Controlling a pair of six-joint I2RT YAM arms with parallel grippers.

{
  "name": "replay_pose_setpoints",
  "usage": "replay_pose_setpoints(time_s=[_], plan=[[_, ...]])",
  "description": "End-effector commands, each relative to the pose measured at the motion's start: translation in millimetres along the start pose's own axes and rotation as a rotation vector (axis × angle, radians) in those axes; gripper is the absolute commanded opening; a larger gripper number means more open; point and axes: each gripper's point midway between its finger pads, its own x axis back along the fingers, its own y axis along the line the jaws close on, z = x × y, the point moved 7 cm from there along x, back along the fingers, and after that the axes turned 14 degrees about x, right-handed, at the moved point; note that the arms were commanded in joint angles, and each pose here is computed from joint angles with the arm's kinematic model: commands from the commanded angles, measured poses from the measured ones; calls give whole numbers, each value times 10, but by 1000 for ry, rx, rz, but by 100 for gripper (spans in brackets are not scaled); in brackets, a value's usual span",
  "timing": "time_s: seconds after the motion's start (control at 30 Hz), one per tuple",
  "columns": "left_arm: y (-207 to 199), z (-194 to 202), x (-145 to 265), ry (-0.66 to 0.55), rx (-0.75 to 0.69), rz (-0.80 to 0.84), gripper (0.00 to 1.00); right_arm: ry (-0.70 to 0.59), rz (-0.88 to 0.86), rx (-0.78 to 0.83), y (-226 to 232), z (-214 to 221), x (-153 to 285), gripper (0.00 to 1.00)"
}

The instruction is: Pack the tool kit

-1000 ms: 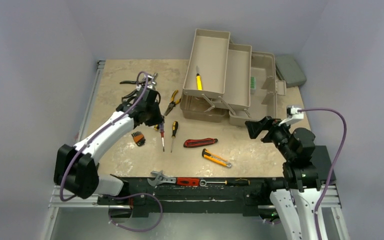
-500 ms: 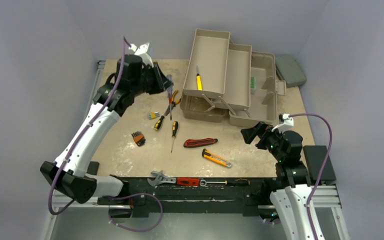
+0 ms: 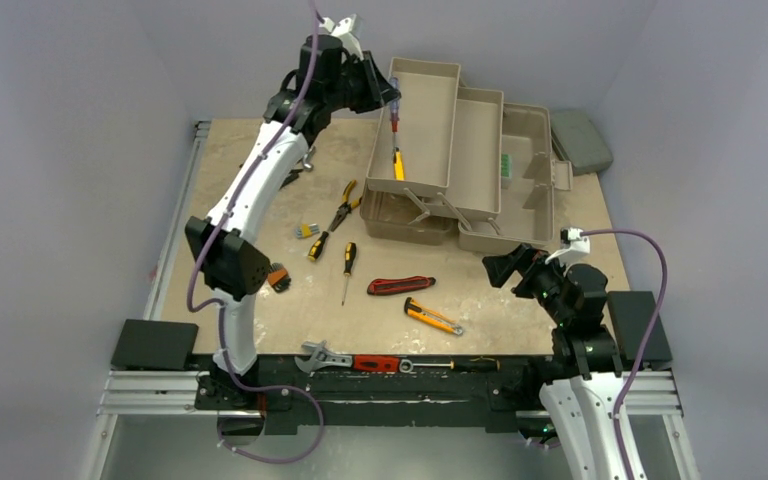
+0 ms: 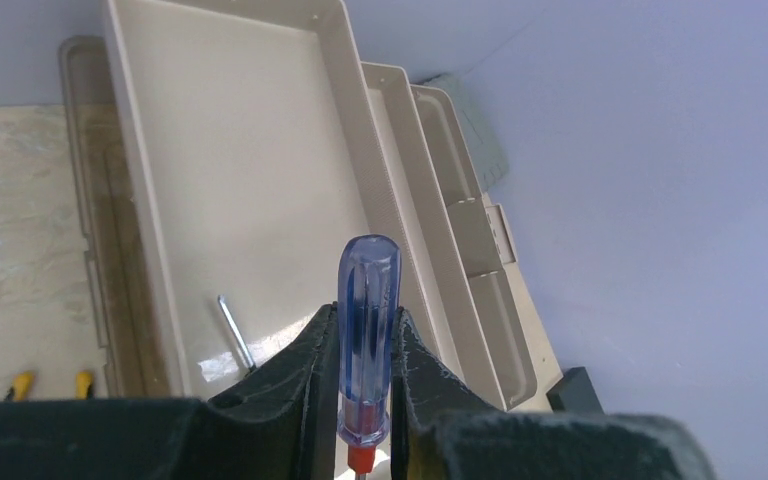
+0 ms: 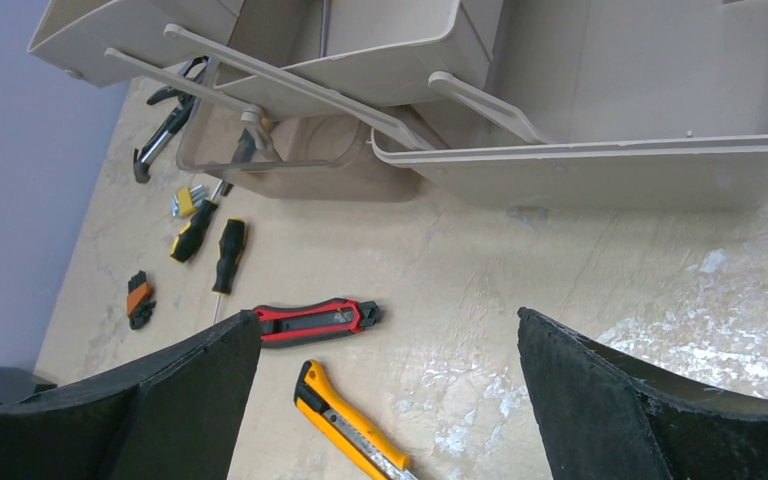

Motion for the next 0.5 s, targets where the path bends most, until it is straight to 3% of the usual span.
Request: replay_pose_setpoints(time_s=[0.0, 0.07, 0.13, 0.2, 0.27, 0.33, 0.37, 0.47], plan=[[-225, -143, -156, -23, 48, 153, 0, -49, 14, 14, 17, -130, 29, 99], [-180, -114, -285, -22, 73, 168, 0, -47, 14, 14, 17, -132, 27, 99], [-103, -73, -399, -12, 97, 156, 10, -44, 14, 13, 17, -130, 25, 99], [-25, -26, -479, 7, 115, 131, 34, -43, 14, 13, 17, -129, 26, 99], [17, 20, -507, 31, 119, 118, 49, -45, 12, 15, 17, -126, 22, 99], [8, 18, -463, 37, 109, 114, 72, -41, 8, 22, 13, -118, 7, 99], [-17, 9, -418, 36, 98, 114, 77, -36, 10, 25, 7, -119, -3, 99], [-143, -74, -189, 13, 55, 119, 81, 33, -45, 47, 54, -99, -40, 96]])
